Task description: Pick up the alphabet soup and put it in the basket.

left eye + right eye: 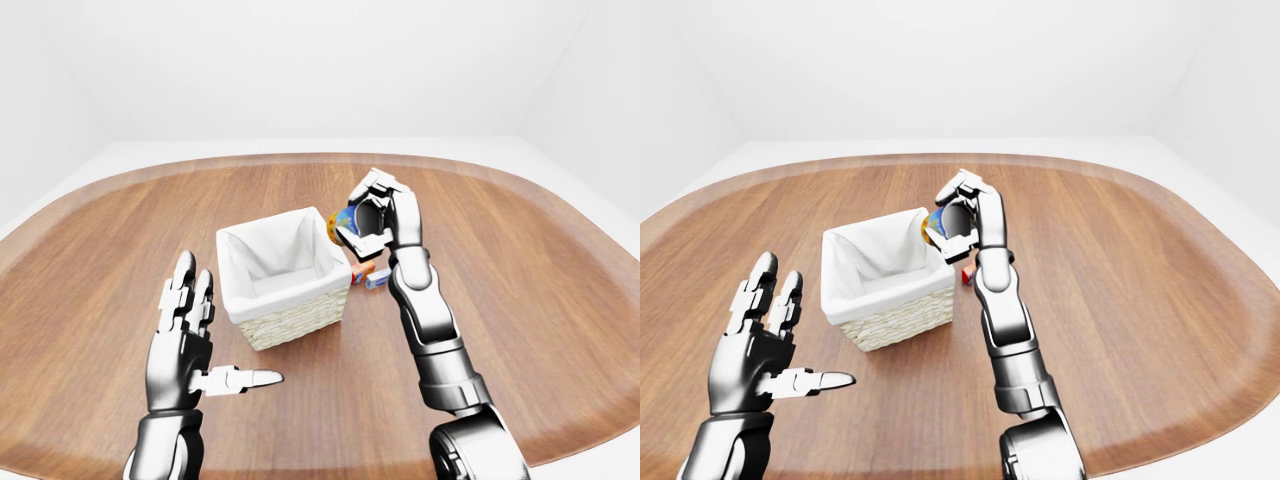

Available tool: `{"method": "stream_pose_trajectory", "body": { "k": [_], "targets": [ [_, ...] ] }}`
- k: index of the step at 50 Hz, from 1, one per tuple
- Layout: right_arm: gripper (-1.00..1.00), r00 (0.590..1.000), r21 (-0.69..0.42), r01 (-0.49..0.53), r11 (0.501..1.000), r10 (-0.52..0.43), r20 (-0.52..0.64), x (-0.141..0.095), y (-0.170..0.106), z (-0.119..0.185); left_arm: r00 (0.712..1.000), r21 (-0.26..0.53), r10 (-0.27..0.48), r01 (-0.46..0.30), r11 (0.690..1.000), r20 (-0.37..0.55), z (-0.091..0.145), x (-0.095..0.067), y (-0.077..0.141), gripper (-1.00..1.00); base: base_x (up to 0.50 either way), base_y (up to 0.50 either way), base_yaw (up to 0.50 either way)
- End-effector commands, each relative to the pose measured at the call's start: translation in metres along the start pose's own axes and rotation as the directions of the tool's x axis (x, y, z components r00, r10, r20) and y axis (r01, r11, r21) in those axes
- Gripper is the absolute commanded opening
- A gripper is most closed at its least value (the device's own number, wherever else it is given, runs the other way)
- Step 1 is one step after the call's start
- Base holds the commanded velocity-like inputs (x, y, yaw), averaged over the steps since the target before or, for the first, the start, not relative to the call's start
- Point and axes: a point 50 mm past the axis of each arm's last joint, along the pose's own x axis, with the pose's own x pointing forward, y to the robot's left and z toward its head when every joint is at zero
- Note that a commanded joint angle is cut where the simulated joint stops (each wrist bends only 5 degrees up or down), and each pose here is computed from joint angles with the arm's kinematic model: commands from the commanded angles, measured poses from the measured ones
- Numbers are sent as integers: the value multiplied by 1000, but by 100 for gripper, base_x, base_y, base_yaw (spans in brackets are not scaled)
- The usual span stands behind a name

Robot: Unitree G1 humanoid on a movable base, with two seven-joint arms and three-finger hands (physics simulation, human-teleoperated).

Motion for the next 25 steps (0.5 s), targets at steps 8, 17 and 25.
{"method": "stream_pose_trajectory", "body": {
  "k": [8,17,25],
  "targets": [
    [-100,999,-8,-35,999,34,-40,27,33,4,1000,-7,-7,7,1000,-1,1,-2,1,100,0,0,0],
    [-100,988,-43,-56,998,49,-143,35,55,-12,1000,-9,-11,12,1000,2,3,-4,1,100,0,0,0],
    [-100,977,-74,-77,994,60,-203,40,71,-18,1000,-14,-16,16,1000,4,4,-6,1,100,0,0,0]
  ]
}}
